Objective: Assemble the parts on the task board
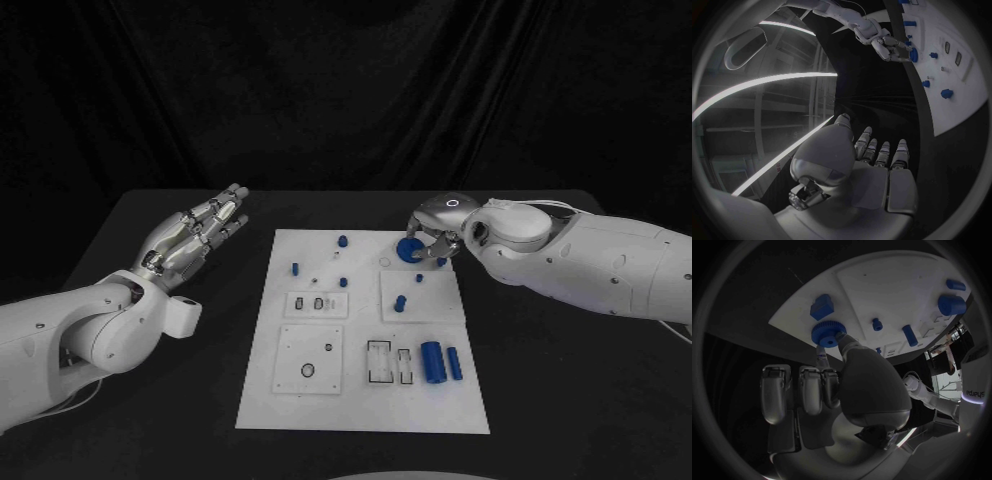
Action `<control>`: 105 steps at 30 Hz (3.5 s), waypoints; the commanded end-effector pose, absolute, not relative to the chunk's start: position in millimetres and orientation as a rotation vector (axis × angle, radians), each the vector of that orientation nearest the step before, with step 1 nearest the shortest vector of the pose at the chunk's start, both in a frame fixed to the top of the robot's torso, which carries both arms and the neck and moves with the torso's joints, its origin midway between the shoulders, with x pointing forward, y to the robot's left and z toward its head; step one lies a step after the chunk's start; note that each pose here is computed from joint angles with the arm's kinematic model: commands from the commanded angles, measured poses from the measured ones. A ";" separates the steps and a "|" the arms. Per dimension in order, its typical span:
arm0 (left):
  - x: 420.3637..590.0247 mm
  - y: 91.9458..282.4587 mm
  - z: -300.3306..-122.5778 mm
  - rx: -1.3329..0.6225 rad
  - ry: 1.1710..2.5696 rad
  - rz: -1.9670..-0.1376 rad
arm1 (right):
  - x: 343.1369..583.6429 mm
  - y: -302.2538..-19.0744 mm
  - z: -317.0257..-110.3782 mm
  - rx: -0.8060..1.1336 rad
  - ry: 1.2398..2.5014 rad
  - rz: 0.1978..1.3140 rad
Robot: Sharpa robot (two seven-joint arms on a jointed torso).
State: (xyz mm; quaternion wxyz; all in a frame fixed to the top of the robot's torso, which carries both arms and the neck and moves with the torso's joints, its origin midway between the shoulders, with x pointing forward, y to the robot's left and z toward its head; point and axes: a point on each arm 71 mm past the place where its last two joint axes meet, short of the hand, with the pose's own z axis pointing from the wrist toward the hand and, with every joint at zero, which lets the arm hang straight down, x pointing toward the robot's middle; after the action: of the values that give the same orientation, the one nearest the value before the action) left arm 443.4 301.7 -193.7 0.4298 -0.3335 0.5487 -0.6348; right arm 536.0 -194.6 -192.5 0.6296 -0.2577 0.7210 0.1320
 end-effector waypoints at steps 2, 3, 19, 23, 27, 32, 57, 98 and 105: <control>443.1 300.4 -188.3 -0.796 1.323 -1.627 | 533.3 -194.4 -195.6 -0.607 1.643 0.321; 443.1 300.4 -188.3 -0.796 1.323 -1.627 | 533.0 -194.1 -195.4 -0.607 1.639 0.325; 442.7 302.3 -188.3 -0.799 1.323 -1.621 | 524.8 -176.2 -177.0 -0.619 1.537 0.405; 442.8 301.3 -188.3 -0.799 1.324 -1.623 | 522.6 -162.3 -168.7 -0.635 1.506 0.436; 442.9 299.8 -188.3 -0.798 1.325 -1.626 | 521.6 -148.7 -166.1 -0.654 1.492 0.460; 443.2 298.2 -188.5 -0.797 1.327 -1.629 | 522.3 -131.3 -165.5 -0.680 1.484 0.482; 444.4 291.6 -189.0 -0.794 1.333 -1.642 | 532.5 -80.4 -186.2 -0.752 1.530 0.501; 447.8 287.1 -190.3 -0.790 1.340 -1.649 | 530.6 -62.3 -189.8 -0.762 1.509 0.530; 446.9 289.2 -190.1 -0.793 1.340 -1.644 | 532.1 -68.8 -189.2 -0.745 1.505 0.518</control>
State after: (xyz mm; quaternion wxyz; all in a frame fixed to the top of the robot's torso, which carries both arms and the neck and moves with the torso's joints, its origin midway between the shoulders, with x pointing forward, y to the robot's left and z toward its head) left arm 447.5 290.4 -195.1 0.4214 -0.3282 0.5506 -0.6415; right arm 532.1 -68.2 -190.1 0.6299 -0.3303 0.6650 0.2278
